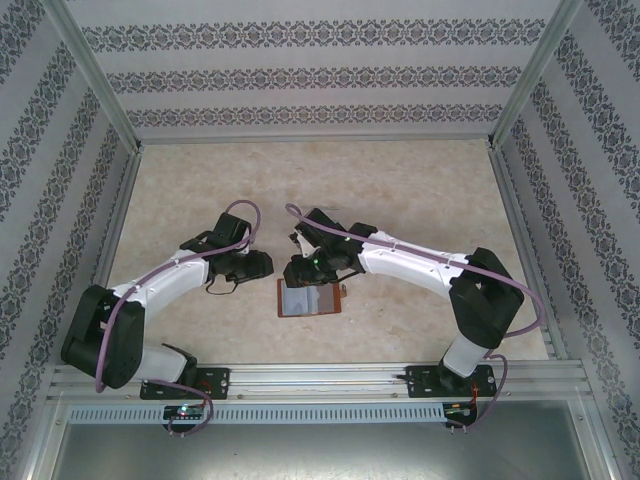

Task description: Take the credit cards out of the card holder

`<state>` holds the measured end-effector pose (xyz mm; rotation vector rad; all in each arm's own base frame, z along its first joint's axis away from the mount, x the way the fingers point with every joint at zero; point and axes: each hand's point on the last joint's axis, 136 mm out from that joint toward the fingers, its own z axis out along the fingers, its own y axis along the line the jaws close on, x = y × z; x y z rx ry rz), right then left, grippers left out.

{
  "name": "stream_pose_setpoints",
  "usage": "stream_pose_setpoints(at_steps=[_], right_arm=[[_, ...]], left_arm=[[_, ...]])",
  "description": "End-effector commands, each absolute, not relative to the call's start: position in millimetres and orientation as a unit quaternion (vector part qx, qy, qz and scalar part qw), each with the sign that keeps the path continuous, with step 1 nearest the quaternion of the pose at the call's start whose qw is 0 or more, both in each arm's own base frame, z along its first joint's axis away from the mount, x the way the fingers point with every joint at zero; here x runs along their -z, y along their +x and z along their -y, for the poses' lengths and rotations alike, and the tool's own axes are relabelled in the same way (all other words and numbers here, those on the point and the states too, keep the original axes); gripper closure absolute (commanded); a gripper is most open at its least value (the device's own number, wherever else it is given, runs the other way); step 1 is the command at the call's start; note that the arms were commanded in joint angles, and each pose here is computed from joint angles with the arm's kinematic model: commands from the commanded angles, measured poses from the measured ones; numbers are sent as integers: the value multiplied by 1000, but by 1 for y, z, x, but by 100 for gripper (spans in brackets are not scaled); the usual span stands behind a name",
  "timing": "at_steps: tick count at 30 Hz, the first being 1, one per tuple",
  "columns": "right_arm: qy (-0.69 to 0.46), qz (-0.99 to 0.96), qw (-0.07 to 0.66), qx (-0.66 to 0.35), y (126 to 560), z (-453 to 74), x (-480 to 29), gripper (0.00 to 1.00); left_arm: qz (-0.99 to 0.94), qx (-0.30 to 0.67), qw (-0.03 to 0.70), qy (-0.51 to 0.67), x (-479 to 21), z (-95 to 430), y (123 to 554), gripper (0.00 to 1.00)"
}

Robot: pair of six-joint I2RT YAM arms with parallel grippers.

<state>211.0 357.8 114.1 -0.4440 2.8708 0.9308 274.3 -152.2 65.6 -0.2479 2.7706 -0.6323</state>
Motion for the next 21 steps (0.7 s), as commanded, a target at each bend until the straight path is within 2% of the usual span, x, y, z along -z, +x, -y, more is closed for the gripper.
stream_pose_setpoints(at_steps=[1, 21], right_arm=[[-138, -944, 23, -297, 203, -361, -106, 68], [-125, -947, -26, -296, 201, -392, -61, 62]], left_arm=[[-961, 211, 157, -83, -69, 146, 276, 55], [-964, 199, 158, -82, -66, 138, 265, 55]])
